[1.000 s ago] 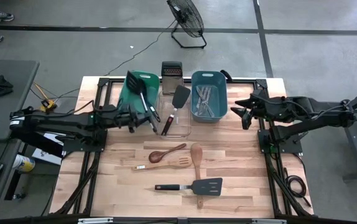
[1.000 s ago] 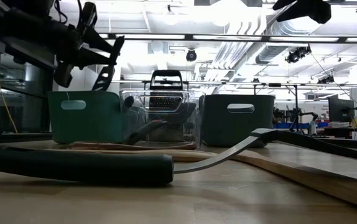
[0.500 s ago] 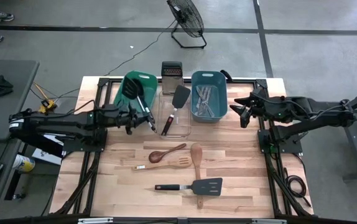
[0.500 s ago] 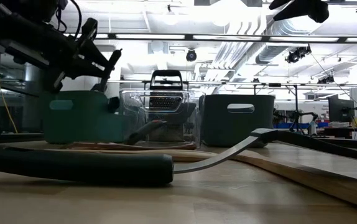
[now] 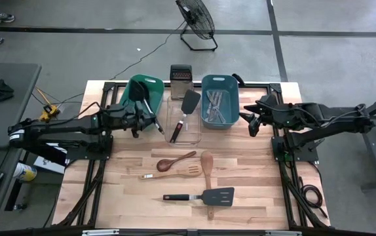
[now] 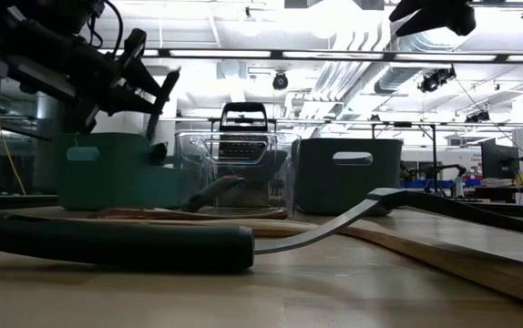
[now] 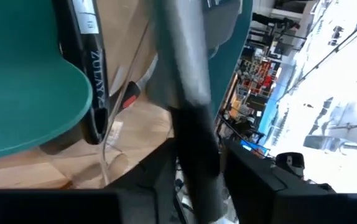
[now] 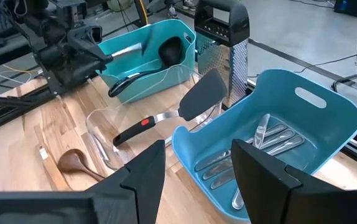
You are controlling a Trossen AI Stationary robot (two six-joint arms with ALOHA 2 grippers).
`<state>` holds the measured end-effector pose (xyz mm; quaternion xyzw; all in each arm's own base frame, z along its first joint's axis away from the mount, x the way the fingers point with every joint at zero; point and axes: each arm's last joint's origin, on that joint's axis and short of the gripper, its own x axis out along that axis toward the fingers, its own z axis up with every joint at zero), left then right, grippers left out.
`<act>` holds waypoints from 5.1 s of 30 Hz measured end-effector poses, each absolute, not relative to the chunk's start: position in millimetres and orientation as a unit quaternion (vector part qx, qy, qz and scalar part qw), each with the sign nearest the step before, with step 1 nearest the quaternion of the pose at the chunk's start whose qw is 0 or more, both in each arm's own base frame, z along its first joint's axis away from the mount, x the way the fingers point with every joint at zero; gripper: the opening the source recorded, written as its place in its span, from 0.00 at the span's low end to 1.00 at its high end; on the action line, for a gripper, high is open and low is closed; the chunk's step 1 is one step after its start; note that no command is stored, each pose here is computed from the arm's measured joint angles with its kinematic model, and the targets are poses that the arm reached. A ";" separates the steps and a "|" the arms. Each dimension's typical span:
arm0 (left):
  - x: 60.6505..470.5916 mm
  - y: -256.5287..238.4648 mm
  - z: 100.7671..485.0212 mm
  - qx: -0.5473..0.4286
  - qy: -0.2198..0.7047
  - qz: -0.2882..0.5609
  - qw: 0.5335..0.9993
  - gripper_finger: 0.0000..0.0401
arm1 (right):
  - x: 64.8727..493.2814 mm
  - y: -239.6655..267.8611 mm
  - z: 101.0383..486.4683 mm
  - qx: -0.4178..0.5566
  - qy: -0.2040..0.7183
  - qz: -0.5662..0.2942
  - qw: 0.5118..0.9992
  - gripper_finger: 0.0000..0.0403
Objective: Pick & Place Kitchen Items
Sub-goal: Put the left slotted spatula into the green bin, then put the slotted spatula into the transparent bin
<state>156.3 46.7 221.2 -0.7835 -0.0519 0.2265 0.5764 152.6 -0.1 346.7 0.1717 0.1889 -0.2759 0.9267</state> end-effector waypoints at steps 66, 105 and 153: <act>168.6 -5.1 299.0 -0.287 0.140 -0.083 0.944 0.39 | 148.3 3.1 337.4 0.294 0.229 -0.257 0.892 0.44; 319.5 -167.3 230.0 -0.061 0.362 -0.162 0.916 0.39 | 138.9 54.8 336.6 0.277 0.305 -0.056 0.910 0.44; 309.9 -211.3 211.1 0.107 0.459 -0.168 0.866 0.56 | 173.9 134.4 296.3 0.381 0.369 -0.091 0.843 0.44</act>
